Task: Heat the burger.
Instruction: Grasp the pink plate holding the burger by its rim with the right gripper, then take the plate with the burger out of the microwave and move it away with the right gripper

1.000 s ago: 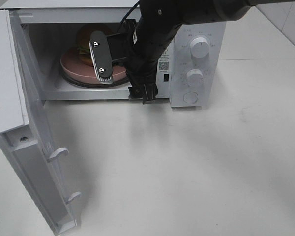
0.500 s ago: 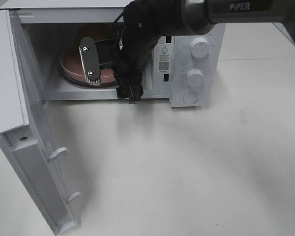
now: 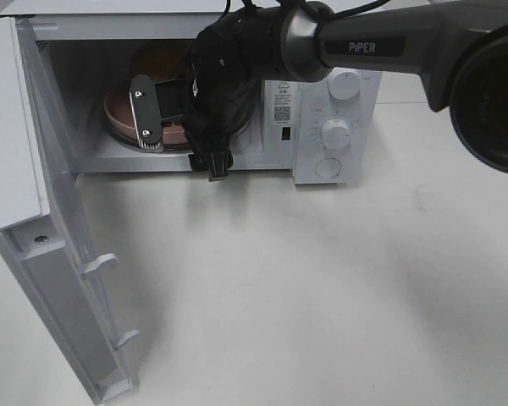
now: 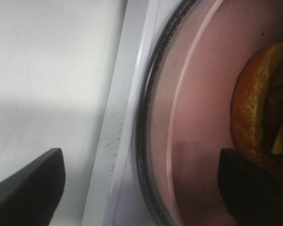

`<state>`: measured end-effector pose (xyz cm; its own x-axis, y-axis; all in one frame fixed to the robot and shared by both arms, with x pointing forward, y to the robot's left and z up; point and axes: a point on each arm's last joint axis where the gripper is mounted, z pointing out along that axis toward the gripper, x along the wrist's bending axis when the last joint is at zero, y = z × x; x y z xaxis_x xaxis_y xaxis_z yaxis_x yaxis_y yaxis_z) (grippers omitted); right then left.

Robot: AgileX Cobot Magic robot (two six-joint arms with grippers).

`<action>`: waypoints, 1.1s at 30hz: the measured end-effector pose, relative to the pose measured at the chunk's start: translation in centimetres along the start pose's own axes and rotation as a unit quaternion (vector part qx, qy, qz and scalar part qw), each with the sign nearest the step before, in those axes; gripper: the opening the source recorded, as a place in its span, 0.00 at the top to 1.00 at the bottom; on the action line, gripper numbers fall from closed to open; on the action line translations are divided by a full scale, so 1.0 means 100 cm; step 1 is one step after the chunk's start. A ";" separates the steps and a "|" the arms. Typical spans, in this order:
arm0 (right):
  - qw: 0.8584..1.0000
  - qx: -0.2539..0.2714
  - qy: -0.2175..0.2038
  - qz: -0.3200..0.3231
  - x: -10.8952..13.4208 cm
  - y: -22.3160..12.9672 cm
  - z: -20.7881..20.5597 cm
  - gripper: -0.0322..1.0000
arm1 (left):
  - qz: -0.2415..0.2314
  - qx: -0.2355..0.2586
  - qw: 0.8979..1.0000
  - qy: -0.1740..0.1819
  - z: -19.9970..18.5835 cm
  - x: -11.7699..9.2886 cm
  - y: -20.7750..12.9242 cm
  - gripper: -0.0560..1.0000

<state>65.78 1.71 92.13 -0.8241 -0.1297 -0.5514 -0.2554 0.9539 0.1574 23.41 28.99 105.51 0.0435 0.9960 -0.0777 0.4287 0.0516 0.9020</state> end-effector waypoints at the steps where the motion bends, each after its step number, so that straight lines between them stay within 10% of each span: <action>1: 1.000 0.000 0.000 0.000 0.000 0.000 0.000 0.16 | 0.000 0.000 1.000 0.000 0.000 0.000 0.000 0.01; 15: 1.000 -0.007 -0.014 0.010 -0.009 0.002 0.016 0.25 | 0.000 0.000 1.000 0.000 0.000 0.000 0.000 0.01; 25: 1.000 -0.017 -0.007 0.026 -0.007 0.004 0.017 0.87 | 0.000 0.000 1.000 0.000 0.000 0.000 0.000 0.01; 33: 0.999 -0.020 -0.002 0.035 -0.006 0.006 0.017 0.90 | 0.000 0.000 1.000 0.000 0.000 0.000 0.000 0.01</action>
<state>66.93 2.81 91.17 -0.8385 -0.0625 -0.5412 -0.2175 0.9492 0.2274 23.41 28.99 105.51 0.0435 0.9960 -0.0777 0.4287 0.0516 0.9020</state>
